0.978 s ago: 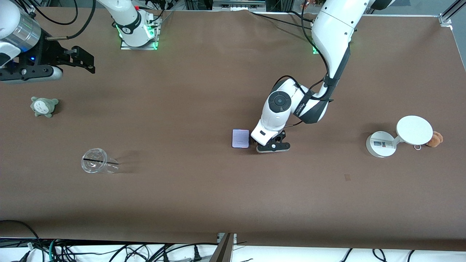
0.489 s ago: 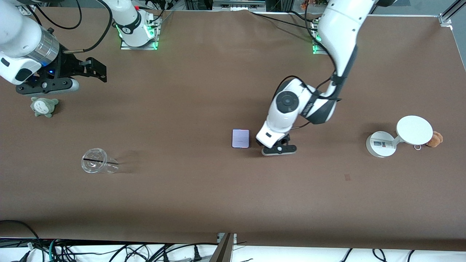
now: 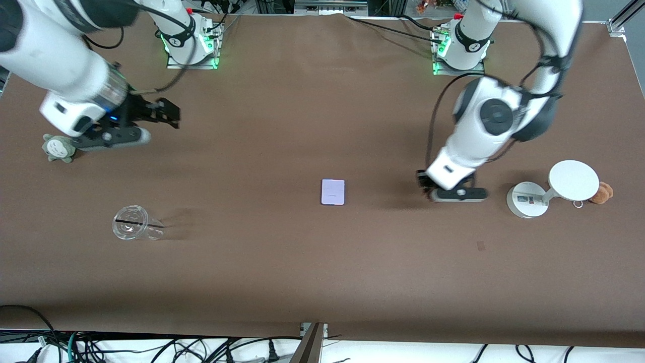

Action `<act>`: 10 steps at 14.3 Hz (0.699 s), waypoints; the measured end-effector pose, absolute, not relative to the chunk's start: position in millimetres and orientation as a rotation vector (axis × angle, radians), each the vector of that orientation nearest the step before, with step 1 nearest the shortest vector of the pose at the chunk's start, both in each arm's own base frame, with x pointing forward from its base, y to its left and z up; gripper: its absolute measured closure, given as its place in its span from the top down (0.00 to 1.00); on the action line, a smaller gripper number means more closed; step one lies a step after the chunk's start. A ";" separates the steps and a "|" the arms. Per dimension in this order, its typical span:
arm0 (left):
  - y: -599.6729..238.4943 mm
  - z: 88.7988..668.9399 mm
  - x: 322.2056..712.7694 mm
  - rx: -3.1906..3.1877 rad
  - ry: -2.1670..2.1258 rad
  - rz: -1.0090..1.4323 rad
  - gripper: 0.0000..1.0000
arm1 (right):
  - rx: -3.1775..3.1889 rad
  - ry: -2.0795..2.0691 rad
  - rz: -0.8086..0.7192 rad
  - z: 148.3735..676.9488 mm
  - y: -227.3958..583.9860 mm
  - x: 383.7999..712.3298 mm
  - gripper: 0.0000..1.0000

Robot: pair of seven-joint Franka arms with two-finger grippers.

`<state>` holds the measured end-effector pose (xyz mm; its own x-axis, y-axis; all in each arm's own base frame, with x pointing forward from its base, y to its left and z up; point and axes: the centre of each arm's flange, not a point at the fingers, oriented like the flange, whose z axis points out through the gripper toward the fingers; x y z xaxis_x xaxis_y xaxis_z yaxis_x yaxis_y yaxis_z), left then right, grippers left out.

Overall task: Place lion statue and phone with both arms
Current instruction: 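Carry the lion toward the white disc while the right gripper reaches the phone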

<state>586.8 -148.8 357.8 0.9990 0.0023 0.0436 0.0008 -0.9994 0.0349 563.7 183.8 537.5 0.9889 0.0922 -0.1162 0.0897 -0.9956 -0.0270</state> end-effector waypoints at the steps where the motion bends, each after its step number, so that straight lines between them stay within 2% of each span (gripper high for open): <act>1: -116.3 364.0 589.8 3.098 0.002 0.056 0.34 | -3.107 -0.116 0.177 523.6 198.9 568.6 1.00; 5: -22.6 340.1 596.5 3.097 0.036 -0.006 0.34 | -3.069 0.059 0.109 453.6 288.3 579.7 1.00; 10: 5.1 247.2 608.6 3.095 0.080 -0.027 0.34 | -3.035 0.262 0.057 364.9 404.3 566.3 1.00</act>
